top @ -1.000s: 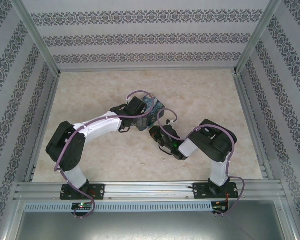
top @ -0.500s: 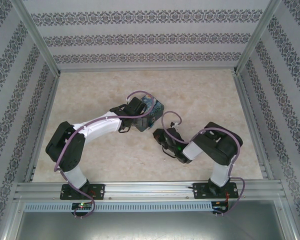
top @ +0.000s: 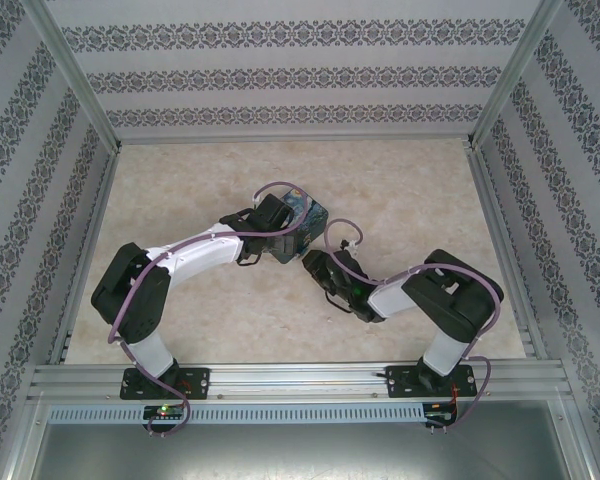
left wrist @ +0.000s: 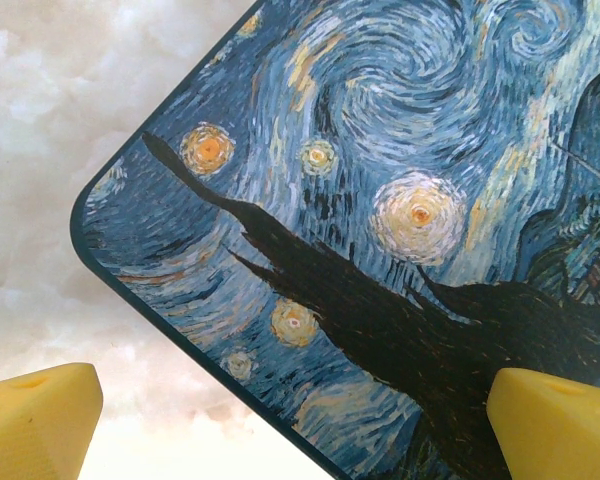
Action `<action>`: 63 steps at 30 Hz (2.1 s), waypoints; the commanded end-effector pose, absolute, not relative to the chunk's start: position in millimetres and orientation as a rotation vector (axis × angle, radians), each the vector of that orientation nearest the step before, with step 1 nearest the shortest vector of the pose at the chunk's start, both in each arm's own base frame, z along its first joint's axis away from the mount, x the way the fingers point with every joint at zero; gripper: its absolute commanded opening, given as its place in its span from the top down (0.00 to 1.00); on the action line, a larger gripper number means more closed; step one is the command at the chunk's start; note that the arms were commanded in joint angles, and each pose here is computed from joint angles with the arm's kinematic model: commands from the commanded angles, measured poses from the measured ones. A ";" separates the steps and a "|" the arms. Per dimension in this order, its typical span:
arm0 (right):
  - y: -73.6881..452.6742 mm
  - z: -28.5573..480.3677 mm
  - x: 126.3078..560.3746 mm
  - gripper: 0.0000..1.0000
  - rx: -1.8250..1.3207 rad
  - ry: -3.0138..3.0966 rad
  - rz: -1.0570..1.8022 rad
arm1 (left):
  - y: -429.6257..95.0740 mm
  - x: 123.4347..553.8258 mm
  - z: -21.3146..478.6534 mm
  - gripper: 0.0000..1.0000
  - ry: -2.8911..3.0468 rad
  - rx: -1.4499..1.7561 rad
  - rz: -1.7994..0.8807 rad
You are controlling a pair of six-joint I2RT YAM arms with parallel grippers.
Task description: Unlock a padlock with a key
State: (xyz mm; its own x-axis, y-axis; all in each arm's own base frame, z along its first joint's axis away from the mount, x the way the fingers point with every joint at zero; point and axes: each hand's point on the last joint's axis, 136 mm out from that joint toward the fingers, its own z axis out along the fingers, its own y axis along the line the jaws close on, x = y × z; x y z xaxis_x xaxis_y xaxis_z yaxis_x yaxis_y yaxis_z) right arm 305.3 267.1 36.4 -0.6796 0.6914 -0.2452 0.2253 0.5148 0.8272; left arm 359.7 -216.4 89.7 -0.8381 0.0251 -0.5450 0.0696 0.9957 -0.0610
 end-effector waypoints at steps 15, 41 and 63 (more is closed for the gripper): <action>277.9 0.7 308.3 0.56 0.724 2.361 0.923 | -207.8 339.0 67.3 0.00 2.652 0.102 -0.071; 274.5 12.2 324.0 0.67 0.722 2.438 0.726 | -208.2 337.5 64.5 0.00 2.653 0.108 -0.083; 284.6 35.2 353.8 0.69 0.667 2.311 0.835 | -207.0 333.5 57.3 0.00 2.671 0.104 -0.082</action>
